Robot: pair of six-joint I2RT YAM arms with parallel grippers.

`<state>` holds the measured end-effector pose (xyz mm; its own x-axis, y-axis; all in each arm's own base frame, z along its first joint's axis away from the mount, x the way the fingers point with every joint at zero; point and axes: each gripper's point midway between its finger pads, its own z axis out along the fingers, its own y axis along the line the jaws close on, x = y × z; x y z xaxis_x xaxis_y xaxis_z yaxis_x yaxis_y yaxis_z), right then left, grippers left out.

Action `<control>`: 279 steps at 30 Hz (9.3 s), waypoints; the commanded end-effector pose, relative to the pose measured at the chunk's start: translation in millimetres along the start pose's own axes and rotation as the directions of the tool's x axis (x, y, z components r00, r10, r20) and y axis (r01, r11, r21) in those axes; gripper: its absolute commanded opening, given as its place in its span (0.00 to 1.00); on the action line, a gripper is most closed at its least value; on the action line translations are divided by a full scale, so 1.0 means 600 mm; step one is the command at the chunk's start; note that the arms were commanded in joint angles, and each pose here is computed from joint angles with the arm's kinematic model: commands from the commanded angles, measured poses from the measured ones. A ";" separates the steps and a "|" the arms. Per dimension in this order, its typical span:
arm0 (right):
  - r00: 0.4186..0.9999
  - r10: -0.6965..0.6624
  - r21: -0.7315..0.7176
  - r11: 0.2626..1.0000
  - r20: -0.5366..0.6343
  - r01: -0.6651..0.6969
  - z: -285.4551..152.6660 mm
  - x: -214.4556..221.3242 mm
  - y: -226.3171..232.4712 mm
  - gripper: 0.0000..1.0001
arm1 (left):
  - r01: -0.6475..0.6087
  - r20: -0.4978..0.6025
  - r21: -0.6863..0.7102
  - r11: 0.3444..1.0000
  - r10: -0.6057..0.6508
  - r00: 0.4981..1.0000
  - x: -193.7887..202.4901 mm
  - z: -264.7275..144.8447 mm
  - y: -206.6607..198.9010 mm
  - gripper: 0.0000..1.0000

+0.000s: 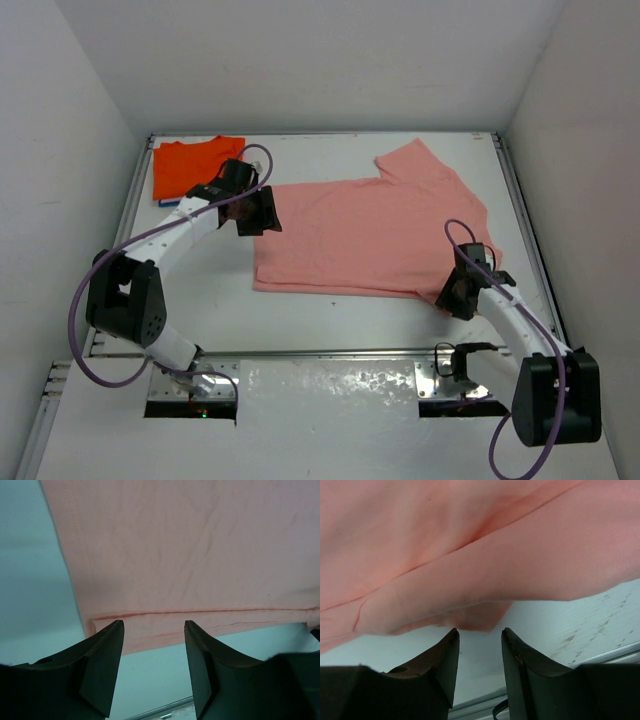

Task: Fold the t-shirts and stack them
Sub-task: Fold the flattened tshirt in 1/3 of the way

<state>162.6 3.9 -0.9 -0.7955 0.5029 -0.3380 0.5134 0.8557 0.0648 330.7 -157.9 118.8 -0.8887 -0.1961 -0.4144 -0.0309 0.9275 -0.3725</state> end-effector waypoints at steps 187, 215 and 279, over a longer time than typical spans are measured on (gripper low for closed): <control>0.989 -0.091 0.143 0.987 0.117 0.074 0.033 -0.362 -0.098 0.00 | 0.121 -0.180 -0.063 0.991 -0.131 0.975 0.098 0.042 0.023 0.00; 0.917 -0.002 -0.091 0.995 0.399 0.041 -0.047 -0.536 -0.009 0.00 | 0.256 -0.022 -0.069 0.964 -0.258 0.966 -0.005 0.016 0.040 0.00; 0.999 0.030 -0.006 1.000 0.046 -0.030 0.076 -0.292 -0.032 0.57 | 0.234 -0.114 -0.079 0.969 -0.242 0.963 0.112 0.075 0.089 0.62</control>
<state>309.6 -103.4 12.5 -0.7724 0.5134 -0.3739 0.5239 0.8478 0.0821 281.9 -126.5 28.8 -0.9096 -0.3744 -0.1803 -0.2971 0.8892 -0.3479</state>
